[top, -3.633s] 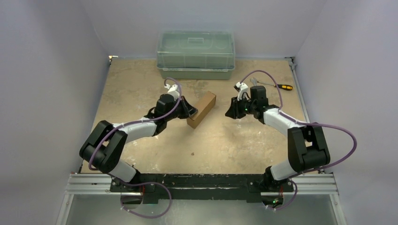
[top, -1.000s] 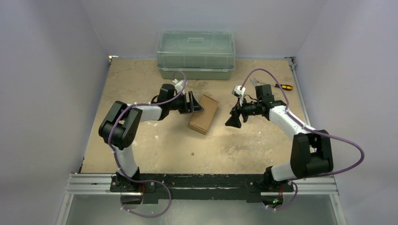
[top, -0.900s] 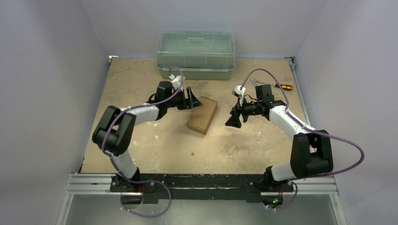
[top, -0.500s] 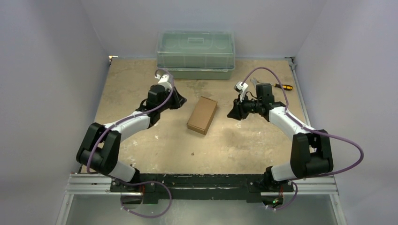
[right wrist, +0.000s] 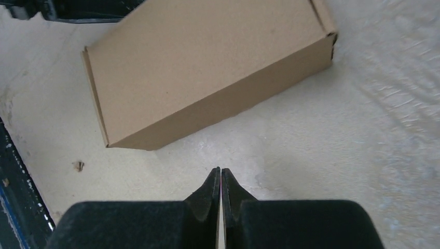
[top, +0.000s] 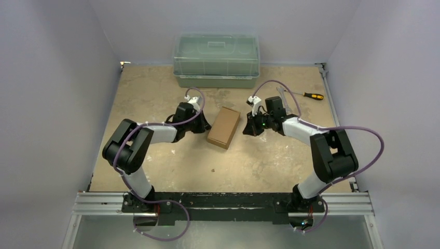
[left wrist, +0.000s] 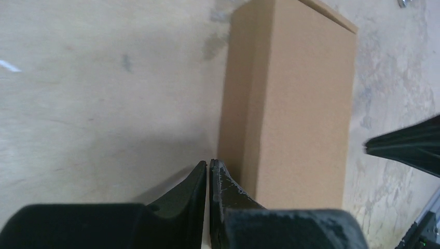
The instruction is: Fold the paper box
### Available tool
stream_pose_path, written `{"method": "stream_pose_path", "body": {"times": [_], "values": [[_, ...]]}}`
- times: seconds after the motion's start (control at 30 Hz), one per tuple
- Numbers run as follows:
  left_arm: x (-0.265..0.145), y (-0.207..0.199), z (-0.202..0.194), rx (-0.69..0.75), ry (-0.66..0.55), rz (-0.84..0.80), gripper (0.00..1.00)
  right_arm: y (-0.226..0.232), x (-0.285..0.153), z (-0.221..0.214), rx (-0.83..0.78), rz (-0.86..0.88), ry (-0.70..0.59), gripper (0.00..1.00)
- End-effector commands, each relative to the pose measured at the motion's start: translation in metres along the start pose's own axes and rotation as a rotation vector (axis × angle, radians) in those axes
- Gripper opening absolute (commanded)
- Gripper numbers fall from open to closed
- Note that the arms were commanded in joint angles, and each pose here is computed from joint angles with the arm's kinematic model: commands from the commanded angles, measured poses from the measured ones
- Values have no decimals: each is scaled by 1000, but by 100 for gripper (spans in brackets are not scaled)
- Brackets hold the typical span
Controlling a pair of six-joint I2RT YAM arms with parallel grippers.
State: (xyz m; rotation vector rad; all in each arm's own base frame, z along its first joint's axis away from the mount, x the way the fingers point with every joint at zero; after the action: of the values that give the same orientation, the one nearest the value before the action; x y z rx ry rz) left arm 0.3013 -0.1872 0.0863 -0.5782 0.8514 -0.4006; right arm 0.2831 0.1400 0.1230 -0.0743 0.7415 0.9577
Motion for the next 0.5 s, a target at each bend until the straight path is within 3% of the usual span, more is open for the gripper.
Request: {"method": "stream_pose_path", "body": {"times": [0.0, 0.37, 0.47], "values": [[3, -17, -13, 35, 20, -93, 5, 1, 15, 11, 26, -19, 2, 3], [8, -42, -56, 30, 88, -161, 5, 16, 36, 6, 187, 142, 51, 4], [7, -42, -56, 12, 75, -148, 6, 14, 34, 7, 195, 118, 50, 4]]}}
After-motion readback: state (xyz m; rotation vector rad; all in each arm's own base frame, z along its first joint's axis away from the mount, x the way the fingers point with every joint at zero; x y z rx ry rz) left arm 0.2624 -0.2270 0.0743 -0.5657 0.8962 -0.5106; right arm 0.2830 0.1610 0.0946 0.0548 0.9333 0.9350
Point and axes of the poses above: each gripper's point midway between its finger pads, its own x axis out along the fingers, its own y axis along the line the jaws close on, z = x × y, the point moved 9 cm from there along -x, back along the fingers, and after that the axes turned 9 degrees about -x, right-handed, at the moved point
